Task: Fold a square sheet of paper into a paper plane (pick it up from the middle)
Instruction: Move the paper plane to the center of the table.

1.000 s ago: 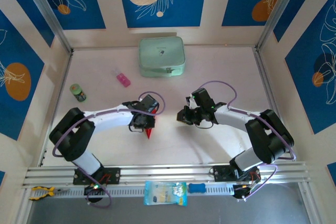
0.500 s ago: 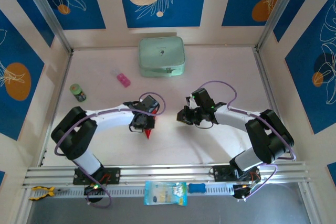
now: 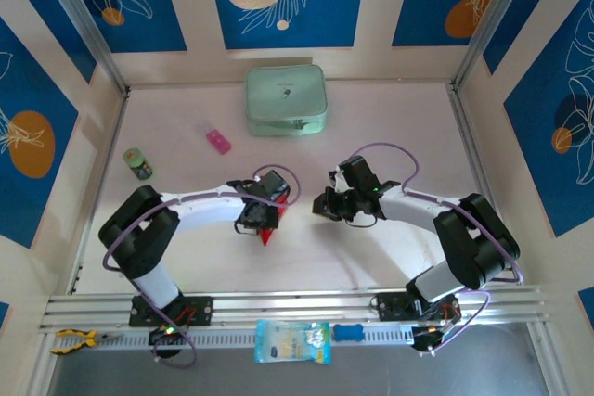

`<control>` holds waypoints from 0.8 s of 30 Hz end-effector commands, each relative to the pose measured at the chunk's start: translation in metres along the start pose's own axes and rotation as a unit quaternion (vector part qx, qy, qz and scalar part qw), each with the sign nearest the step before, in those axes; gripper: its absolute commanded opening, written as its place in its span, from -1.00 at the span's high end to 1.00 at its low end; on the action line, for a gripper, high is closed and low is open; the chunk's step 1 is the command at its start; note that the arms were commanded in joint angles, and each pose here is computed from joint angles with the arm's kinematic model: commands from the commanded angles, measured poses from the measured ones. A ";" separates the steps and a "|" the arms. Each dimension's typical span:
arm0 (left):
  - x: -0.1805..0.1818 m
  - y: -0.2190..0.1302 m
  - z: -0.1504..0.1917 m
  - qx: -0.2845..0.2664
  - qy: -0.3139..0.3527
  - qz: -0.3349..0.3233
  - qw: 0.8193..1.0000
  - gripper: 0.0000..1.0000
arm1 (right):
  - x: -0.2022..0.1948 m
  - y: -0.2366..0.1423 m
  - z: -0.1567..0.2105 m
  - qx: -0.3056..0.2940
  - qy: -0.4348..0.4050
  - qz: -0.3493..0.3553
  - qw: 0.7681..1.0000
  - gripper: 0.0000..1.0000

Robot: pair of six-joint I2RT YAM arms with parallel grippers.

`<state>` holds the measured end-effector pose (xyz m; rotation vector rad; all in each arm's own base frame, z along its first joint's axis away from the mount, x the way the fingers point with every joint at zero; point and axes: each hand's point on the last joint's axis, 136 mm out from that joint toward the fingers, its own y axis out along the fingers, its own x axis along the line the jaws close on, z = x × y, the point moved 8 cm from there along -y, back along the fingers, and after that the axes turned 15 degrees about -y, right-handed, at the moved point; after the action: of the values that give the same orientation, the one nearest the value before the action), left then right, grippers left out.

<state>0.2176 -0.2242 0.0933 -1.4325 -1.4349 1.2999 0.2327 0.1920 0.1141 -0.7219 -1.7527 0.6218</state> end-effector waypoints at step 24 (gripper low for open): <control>-0.014 0.005 0.022 0.018 -0.087 -0.062 0.994 0.19 | -0.017 -0.017 0.008 -0.020 0.006 -0.028 0.999 0.70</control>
<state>0.2109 -0.2441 0.0948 -1.3290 -1.5701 1.3884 0.2296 0.1692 0.1097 -0.7424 -1.7378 0.5663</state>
